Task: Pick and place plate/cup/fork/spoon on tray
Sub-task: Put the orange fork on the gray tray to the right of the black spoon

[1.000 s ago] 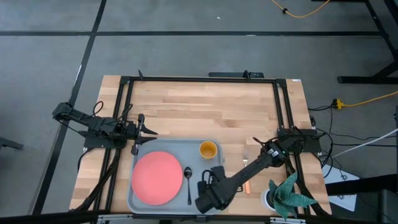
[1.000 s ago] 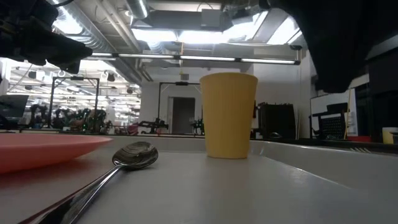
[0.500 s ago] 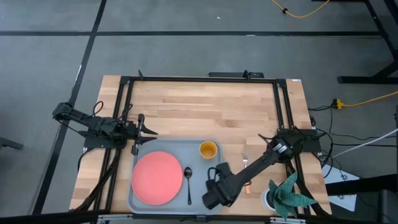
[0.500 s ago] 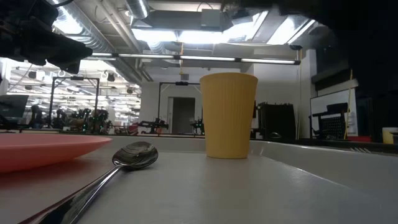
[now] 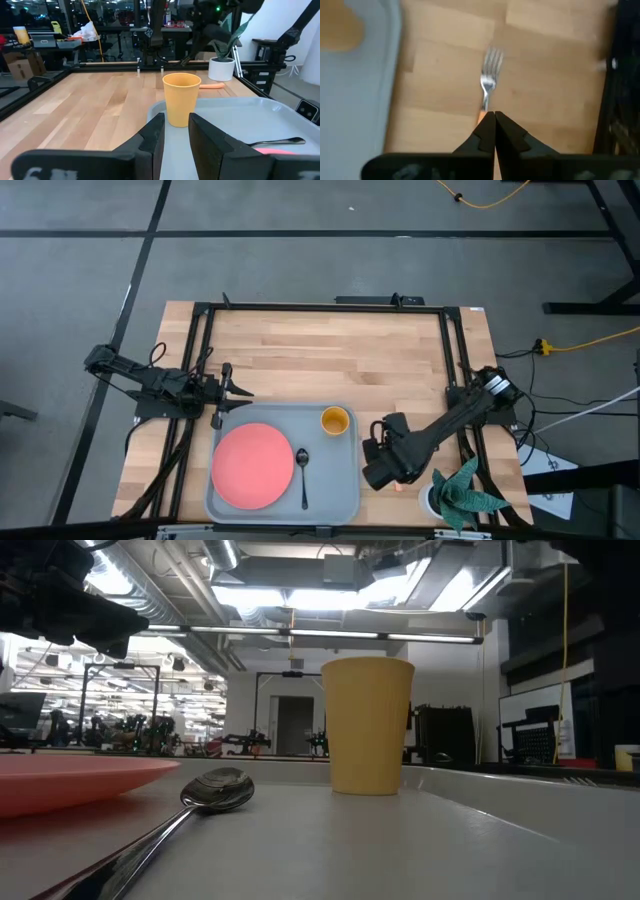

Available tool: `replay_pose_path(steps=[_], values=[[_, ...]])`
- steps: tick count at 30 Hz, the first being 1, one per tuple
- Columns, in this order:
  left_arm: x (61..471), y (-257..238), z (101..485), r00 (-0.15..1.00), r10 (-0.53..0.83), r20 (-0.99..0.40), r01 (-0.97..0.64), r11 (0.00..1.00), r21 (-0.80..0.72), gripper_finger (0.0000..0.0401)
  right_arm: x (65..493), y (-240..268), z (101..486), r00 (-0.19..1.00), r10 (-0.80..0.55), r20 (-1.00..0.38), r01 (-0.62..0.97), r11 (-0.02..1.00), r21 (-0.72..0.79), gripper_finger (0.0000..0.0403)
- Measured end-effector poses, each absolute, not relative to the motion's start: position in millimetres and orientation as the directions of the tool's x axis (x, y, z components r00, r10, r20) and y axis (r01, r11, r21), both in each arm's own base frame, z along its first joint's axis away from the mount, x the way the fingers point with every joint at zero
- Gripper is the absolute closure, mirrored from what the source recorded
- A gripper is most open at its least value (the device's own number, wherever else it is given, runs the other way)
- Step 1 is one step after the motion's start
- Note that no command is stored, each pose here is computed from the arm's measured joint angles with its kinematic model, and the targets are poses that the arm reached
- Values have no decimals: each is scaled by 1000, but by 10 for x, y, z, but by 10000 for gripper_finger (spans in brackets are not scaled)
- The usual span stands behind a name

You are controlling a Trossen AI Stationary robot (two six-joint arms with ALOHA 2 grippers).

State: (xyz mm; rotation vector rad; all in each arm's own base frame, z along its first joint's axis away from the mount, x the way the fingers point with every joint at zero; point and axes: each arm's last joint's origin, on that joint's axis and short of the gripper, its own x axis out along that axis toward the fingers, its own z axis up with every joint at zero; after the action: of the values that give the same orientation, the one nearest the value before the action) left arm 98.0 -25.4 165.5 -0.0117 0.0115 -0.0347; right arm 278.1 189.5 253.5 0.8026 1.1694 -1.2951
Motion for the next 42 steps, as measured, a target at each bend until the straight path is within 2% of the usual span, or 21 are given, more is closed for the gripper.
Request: replay_pose_path(steps=[11, 13, 21, 25, 29, 32, 35, 39, 42], values=[[980, -254, 1655, 999, -35, -11, 35, 999, -12, 321, 2753, 1895, 2575, -105, -273, -956, 915, 351, -201, 394], [980, -254, 1655, 999, -35, -11, 35, 999, -12, 321, 2748, 1902, 2576, -87, -294, -952, 894, 399, -205, 385], [980, -254, 1655, 999, -35, -11, 35, 999, -12, 321, 2727, 1912, 2586, -50, -332, -942, 854, 475, -213, 339], [980, -254, 1655, 999, -35, -11, 35, 999, -12, 321, 2518, 1786, 2686, -36, -330, -943, 857, 476, -199, 324], [980, -254, 1655, 999, -35, -11, 35, 999, -12, 321, 2156, 1577, 2770, -18, -331, -943, 894, 417, -163, 322], [980, -254, 1655, 999, -35, -11, 35, 999, -12, 321, 1981, 1475, 2685, 32, -336, -941, 914, 390, -108, 321], [980, -254, 1655, 999, -35, -11, 35, 999, -12, 321, 1953, 1459, 2491, 64, -289, -955, 928, 369, -49, 321], [980, -254, 1655, 999, -35, -11, 35, 999, -12, 321, 1914, 1445, 2342, 1, -281, -960, 927, 361, -104, 321], [980, -254, 1655, 999, -35, -11, 35, 999, -12, 321, 1964, 1482, 2334, 35, -259, -965, 927, 368, -65, 321]])
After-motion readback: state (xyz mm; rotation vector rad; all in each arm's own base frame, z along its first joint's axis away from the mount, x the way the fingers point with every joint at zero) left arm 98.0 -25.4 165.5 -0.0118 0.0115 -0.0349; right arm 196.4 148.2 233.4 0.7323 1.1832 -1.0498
